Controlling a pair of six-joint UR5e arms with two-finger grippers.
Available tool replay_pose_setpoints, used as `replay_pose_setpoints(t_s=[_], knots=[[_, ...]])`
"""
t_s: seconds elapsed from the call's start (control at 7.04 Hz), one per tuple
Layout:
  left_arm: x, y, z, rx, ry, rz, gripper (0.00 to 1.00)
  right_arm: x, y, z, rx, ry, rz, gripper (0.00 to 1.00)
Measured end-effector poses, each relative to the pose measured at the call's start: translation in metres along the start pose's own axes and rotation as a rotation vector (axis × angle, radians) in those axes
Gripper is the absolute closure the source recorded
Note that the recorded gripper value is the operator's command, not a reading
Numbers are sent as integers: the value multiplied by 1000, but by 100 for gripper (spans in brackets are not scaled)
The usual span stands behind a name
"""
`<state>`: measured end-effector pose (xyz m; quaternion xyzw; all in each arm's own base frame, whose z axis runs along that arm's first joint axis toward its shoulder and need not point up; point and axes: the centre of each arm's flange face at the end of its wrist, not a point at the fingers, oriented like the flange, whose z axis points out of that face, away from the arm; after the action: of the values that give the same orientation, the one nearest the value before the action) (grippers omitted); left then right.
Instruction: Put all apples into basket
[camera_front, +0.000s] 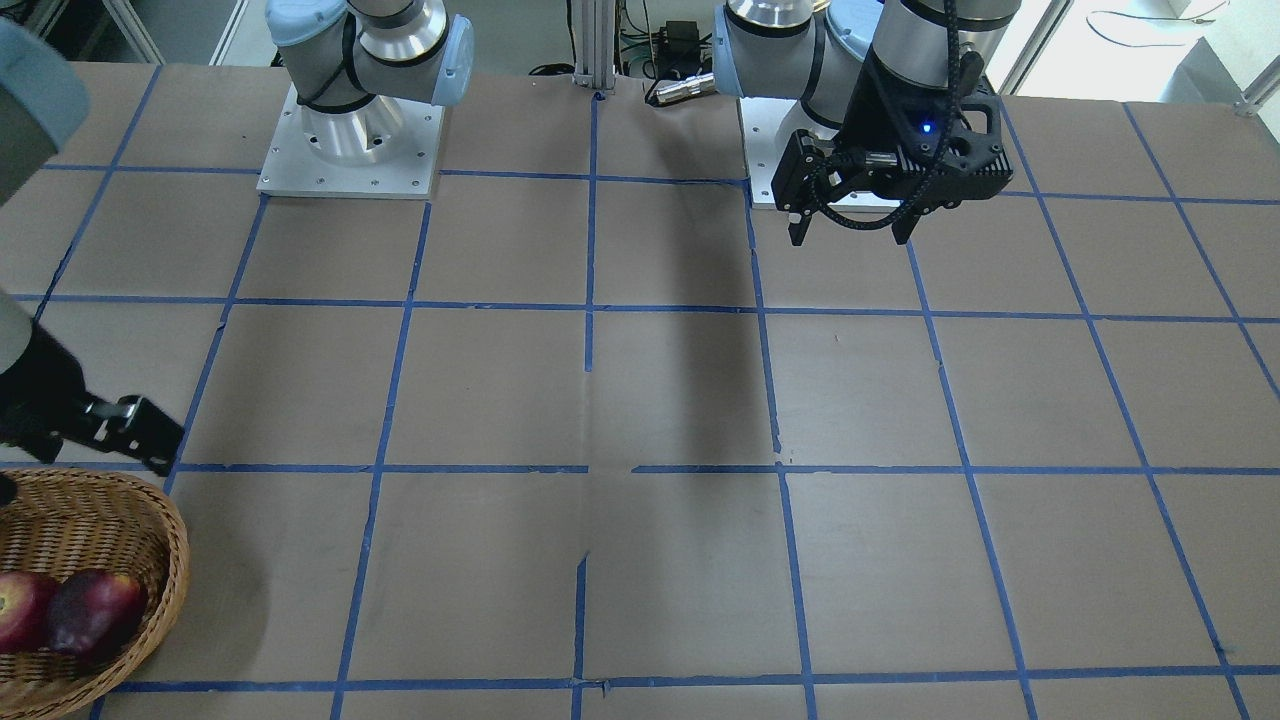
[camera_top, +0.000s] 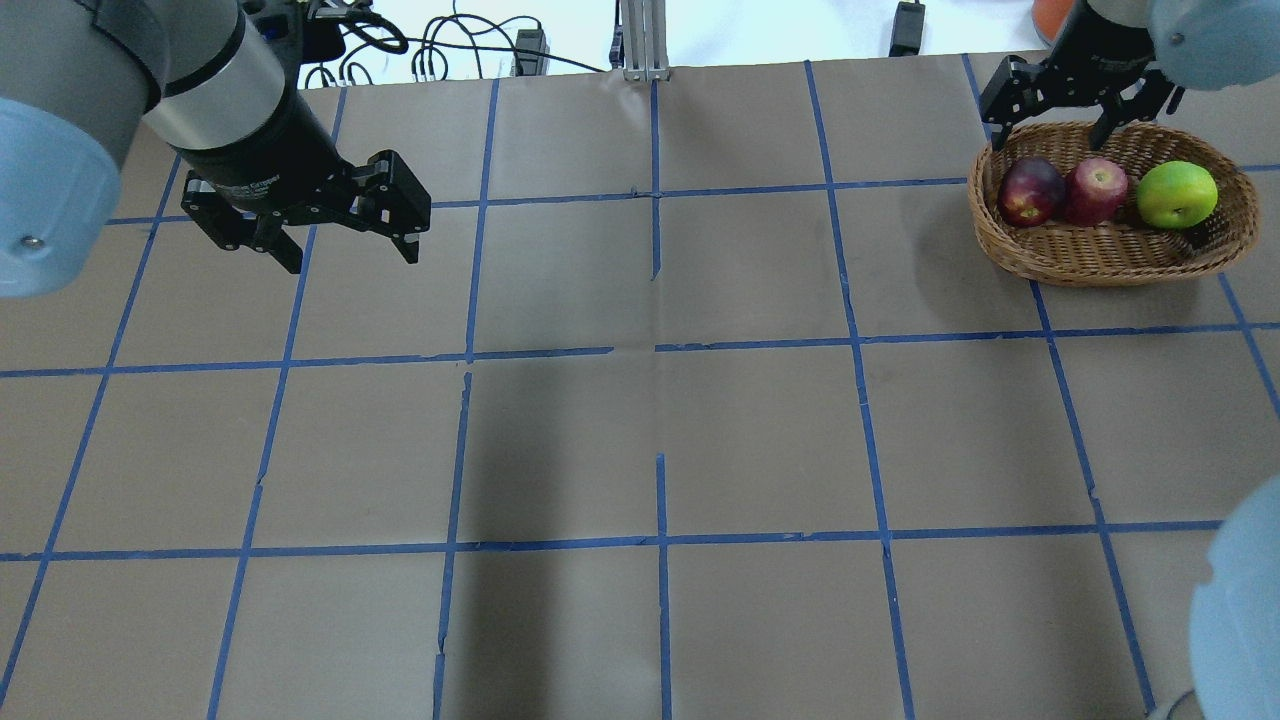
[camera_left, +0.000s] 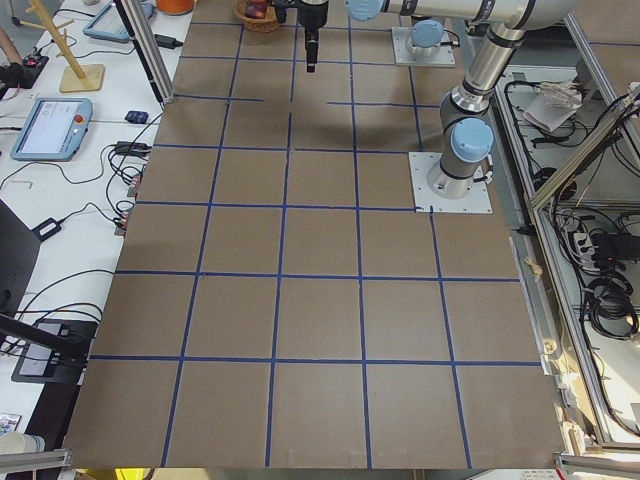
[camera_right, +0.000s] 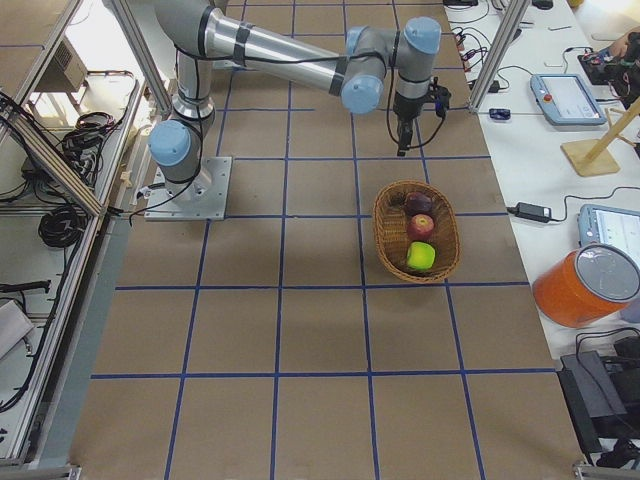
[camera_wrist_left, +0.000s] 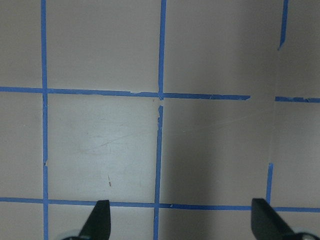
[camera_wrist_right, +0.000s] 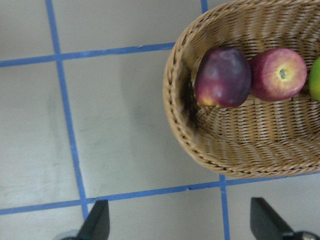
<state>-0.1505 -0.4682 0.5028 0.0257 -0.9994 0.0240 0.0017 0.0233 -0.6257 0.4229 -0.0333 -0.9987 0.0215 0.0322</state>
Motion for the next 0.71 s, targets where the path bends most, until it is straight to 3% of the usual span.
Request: replay_pose_setpoints(t_s=[0.14, 0.43, 0.71], knots=[[0, 0, 0, 0, 0, 0, 0, -40, 24, -23, -24, -19, -30, 0], [0, -1, 1, 3, 0, 0, 0, -88, 72, -57, -107, -106, 21, 0], [0, -1, -1, 6, -1, -1, 0, -91, 108, -78, -188, -122, 40, 0]])
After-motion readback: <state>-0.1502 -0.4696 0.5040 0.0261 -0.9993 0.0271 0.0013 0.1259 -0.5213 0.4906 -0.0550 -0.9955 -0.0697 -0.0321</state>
